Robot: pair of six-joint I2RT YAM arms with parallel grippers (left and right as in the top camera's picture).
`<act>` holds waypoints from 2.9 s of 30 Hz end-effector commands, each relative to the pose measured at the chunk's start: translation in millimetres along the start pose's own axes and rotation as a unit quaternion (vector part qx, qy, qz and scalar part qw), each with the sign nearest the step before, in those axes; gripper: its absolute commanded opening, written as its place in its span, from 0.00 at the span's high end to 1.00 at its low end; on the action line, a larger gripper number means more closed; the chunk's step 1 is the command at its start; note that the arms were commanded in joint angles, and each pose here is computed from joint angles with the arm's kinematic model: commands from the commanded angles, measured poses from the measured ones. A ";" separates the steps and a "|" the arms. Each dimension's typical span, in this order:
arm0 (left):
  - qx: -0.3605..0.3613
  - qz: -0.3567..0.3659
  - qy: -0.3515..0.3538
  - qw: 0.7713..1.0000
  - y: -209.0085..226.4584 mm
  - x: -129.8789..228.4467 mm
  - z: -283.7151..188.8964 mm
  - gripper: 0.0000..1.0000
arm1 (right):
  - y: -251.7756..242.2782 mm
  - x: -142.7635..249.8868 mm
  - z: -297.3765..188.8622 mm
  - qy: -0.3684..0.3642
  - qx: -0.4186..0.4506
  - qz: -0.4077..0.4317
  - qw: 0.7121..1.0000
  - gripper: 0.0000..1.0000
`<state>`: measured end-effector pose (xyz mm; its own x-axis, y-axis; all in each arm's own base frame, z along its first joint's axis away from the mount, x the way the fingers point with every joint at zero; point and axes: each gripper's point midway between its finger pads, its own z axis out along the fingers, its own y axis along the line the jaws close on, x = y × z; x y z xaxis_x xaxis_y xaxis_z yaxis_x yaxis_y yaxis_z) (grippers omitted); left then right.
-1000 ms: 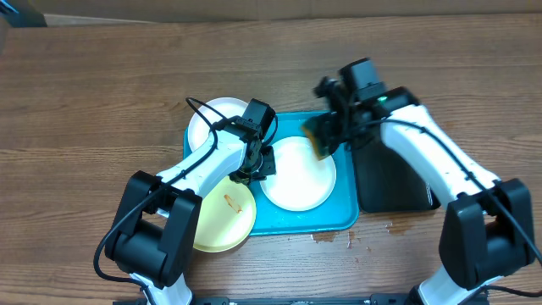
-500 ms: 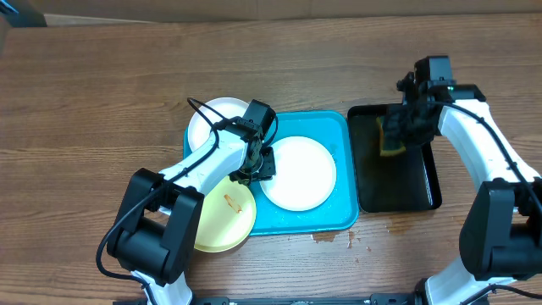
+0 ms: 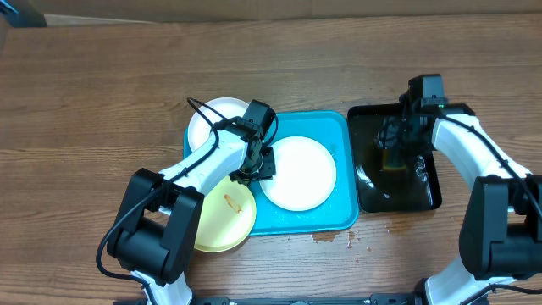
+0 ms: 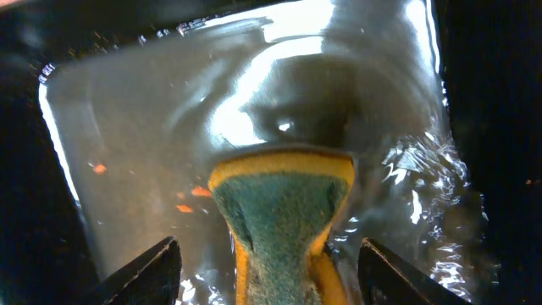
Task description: Clean dirty plates on tray and stack at the side
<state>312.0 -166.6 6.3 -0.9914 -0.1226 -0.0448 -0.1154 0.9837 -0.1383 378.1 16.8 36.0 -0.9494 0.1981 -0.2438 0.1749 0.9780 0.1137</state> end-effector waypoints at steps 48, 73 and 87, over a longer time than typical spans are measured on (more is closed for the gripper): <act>0.027 0.149 -0.218 0.964 -113.9 -94.7 -137.9 0.96 | -101.6 -101.7 -110.2 -0.119 0.018 0.189 0.975 0.00; -0.197 0.320 -0.501 0.780 -227.1 -18.3 -221.7 0.96 | -101.6 -101.6 -110.2 -0.119 0.019 0.189 0.975 0.00; -0.264 0.306 -0.551 0.730 -228.7 -11.0 -255.5 0.96 | -101.6 -101.7 -110.2 -0.119 0.018 0.189 0.975 0.00</act>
<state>332.2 -362.6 277.3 -0.2575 0.6141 -0.7461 0.1077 0.7855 0.6094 425.2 -108.3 146.1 -0.7433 0.5470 -0.3850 0.5136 0.8355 0.1954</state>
